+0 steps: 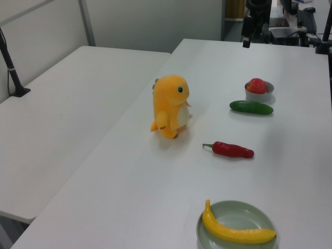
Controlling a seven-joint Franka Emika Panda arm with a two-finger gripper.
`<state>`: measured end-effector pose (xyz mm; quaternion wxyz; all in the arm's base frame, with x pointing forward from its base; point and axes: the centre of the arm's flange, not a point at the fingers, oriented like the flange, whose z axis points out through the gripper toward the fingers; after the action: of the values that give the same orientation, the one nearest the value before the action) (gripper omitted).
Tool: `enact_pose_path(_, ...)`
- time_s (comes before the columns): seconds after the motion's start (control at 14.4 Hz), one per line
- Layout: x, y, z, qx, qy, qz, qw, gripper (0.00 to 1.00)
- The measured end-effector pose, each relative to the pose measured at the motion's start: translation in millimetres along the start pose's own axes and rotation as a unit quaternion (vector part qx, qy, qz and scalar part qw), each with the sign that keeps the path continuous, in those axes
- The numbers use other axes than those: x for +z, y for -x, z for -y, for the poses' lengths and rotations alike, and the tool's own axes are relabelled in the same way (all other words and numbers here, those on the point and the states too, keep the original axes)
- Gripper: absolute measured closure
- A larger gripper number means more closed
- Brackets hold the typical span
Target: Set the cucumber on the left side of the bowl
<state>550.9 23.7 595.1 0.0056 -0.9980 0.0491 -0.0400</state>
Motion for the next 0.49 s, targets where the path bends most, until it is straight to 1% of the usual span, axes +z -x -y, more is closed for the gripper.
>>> enact_pose_path(0.21,4.4,-2.0,-2.5,0.003,-0.001,0.004,1.0000,0.00)
enact_pose_path(0.49,6.7,-2.9,-2.9,-0.008,-0.011,0.007,0.9999,0.00)
